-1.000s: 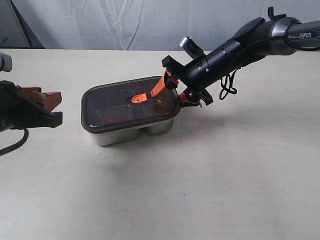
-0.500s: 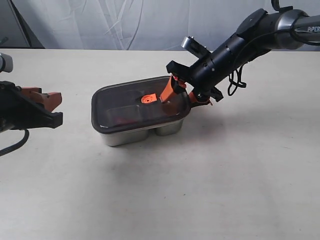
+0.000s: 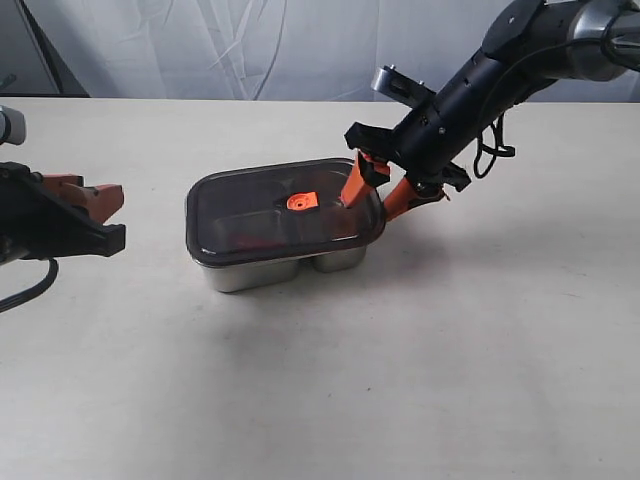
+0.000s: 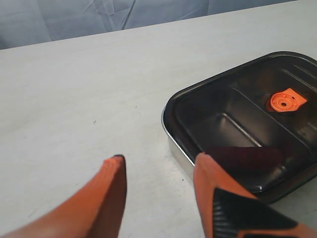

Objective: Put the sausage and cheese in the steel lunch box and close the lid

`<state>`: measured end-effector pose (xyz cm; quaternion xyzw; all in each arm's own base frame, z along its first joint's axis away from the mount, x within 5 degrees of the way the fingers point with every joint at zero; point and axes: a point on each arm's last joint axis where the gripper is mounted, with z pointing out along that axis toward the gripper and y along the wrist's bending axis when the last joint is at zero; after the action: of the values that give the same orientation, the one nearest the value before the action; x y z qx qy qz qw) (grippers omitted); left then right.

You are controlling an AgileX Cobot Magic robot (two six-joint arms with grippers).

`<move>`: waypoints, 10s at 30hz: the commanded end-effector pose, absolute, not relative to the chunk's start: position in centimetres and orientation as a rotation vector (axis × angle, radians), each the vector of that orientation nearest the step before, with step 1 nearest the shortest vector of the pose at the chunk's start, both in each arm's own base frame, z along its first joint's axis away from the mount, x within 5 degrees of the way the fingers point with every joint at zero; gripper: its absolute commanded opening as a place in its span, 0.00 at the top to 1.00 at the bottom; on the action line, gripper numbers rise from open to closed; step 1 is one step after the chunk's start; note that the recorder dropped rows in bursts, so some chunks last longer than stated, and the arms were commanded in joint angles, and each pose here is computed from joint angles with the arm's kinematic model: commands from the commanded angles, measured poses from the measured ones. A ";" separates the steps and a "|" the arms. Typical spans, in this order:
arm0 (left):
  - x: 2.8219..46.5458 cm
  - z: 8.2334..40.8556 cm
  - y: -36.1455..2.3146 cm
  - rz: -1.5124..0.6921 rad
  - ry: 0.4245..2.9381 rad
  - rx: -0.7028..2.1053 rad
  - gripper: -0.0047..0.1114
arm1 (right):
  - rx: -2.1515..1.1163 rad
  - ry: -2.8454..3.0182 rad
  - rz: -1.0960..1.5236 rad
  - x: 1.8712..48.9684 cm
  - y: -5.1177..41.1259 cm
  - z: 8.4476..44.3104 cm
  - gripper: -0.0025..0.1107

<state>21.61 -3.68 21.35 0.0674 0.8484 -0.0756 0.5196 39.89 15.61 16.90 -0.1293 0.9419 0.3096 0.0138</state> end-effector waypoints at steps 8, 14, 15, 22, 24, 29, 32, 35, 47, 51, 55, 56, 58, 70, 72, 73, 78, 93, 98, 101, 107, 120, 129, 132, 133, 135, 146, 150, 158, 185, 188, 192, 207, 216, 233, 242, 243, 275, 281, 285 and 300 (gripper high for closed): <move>21.6 21.3 -3.6 -0.184 2.028 0.163 0.60 | -0.411 2.923 0.875 39.7 14.7 18.4 0.46; 21.9 22.0 -4.0 -0.232 1.937 0.175 0.66 | -0.474 2.809 0.801 39.6 14.4 22.7 0.79; 22.0 22.3 -4.2 -0.257 1.907 0.171 0.72 | -0.473 2.788 0.809 39.5 14.4 23.5 0.87; 24.0 23.7 -6.4 -0.426 1.749 0.359 0.96 | -0.622 2.651 0.760 38.9 17.2 24.6 0.99; 25.1 23.1 -7.2 -0.477 1.765 0.431 0.96 | -0.680 2.666 0.720 38.7 18.1 23.9 0.99; 28.4 20.7 -8.1 -0.512 1.848 0.529 0.96 | -0.755 2.705 0.679 38.5 19.7 21.6 0.99; 29.1 19.0 -8.4 -0.520 1.901 0.580 0.96 | -0.771 2.731 0.640 38.5 20.1 20.6 0.99; 29.2 18.1 -8.5 -0.518 1.930 0.611 0.96 | -0.639 2.752 0.511 39.3 19.1 20.4 0.99; 29.5 18.6 -8.6 -0.511 1.901 0.639 0.96 | -0.529 2.852 0.285 40.0 17.6 18.4 0.99; 29.5 18.6 -8.6 -0.513 1.899 0.642 0.96 | -0.547 2.875 0.285 39.8 17.9 17.9 0.99; 29.5 18.7 -8.6 -0.516 1.896 0.642 0.96 | -0.552 2.884 0.297 39.7 18.4 17.4 0.99; 29.5 18.7 -8.6 -0.516 1.896 0.642 0.96 | -0.548 2.886 0.303 39.7 18.4 17.3 0.99; 29.5 18.7 -8.6 -0.516 1.896 0.642 0.96 | -0.548 2.887 0.308 39.7 18.4 17.3 0.99; 29.5 18.7 -8.6 -0.514 1.897 0.642 0.96 | -0.578 2.867 0.302 39.8 18.3 17.4 0.99; 29.5 18.6 -8.6 -0.506 1.906 0.641 0.96 | -0.584 2.857 0.264 39.9 18.0 17.9 0.99; 29.5 18.5 -8.5 -0.497 1.916 0.639 0.96 | -0.573 2.851 0.236 39.9 17.8 18.2 0.99; 29.9 18.1 -8.3 -0.494 1.946 0.570 0.96 | -0.599 2.756 0.336 39.3 18.8 20.8 0.99; 30.5 11.2 -7.3 -0.374 2.271 0.599 0.96 | -0.768 2.840 0.403 38.5 22.3 14.9 0.99; 30.4 10.4 -7.0 -0.339 2.322 0.596 0.96 | -0.766 2.840 0.404 38.6 22.3 14.8 0.99; 30.4 10.4 -6.9 -0.332 2.328 0.595 0.96 | -0.767 2.844 0.403 38.6 22.4 14.6 0.99; 30.3 10.2 -6.7 -0.302 2.350 0.603 0.96 | -0.760 2.901 0.399 38.6 22.4 12.5 0.99; 30.1 16.5 -8.1 -0.446 2.043 0.645 0.96 | -0.758 2.770 0.427 37.9 22.1 19.1 0.99; 28.7 16.4 -8.6 -0.560 2.150 0.725 0.96 | -0.787 2.850 0.457 36.9 21.9 19.4 0.99; 28.4 16.2 -8.6 -0.570 2.174 0.745 0.96 | -0.785 2.862 0.454 36.8 21.8 19.0 0.99; 28.5 16.2 -8.6 -0.566 2.177 0.744 0.96 | -0.782 2.858 0.445 36.8 21.7 18.7 0.99; 28.5 16.1 -8.5 -0.552 2.185 0.738 0.96 | -0.779 2.855 0.425 36.7 21.6 18.1 0.99; 28.8 13.6 -7.9 -0.495 2.313 0.704 0.96 | -0.771 2.883 0.403 37.1 21.6 15.7 0.99; 28.8 12.4 -8.0 -0.514 2.348 0.704 0.96 | -0.771 2.877 0.400 37.1 21.6 15.7 0.99; 28.8 11.4 -7.9 -0.524 2.382 0.713 0.96 | -0.771 2.897 0.397 37.1 21.6 15.0 0.99; 29.4 16.5 -8.7 -0.599 2.196 0.685 0.96 | -0.741 2.778 0.420 37.0 21.6 18.9 0.99; 29.2 17.2 -8.8 -0.604 2.171 0.694 0.96 | -0.746 2.781 0.429 36.9 21.6 19.1 0.99; 29.1 17.6 -8.8 -0.607 2.155 0.700 0.96 | -0.733 2.732 0.414 37.2 21.6 19.5 0.99; 28.9 17.6 -9.0 -0.620 2.152 0.741 0.96 | -0.569 2.717 0.165 37.7 18.3 22.7 0.99; 29.0 17.5 -8.8 -0.602 2.161 0.733 0.96 | -0.609 2.870 0.176 37.9 17.6 19.5 0.99; 29.0 17.5 -8.8 -0.602 2.161 0.733 0.96 | -0.628 2.828 0.317 38.1 18.6 19.1 0.99; 29.0 17.5 -8.8 -0.602 2.161 0.733 0.96 | -0.583 2.844 0.236 38.2 18.1 19.2 0.99; 29.0 17.5 -8.8 -0.602 2.161 0.733 0.96 | -0.595 2.861 0.209 38.2 18.0 18.8 0.99; 29.6 17.0 -7.6 -0.425 2.232 0.654 0.96 | -0.705 2.732 0.350 36.8 20.5 21.8 0.99; 29.7 16.4 -7.8 -0.443 2.240 0.660 0.96 | -0.811 2.817 0.379 36.4 23.1 16.7 0.99; 29.8 12.5 -8.1 -0.517 2.349 0.693 0.96 | -0.815 2.821 0.375 36.4 23.1 16.5 0.99; 29.3 9.6 -8.2 -0.574 2.459 0.720 0.96 | -0.821 2.862 0.335 36.7 23.0 14.4 0.99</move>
<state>30.61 -8.98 12.84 0.2270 0.8802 -0.2666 0.3205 36.82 23.07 16.95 -0.2721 0.9487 0.1228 0.1044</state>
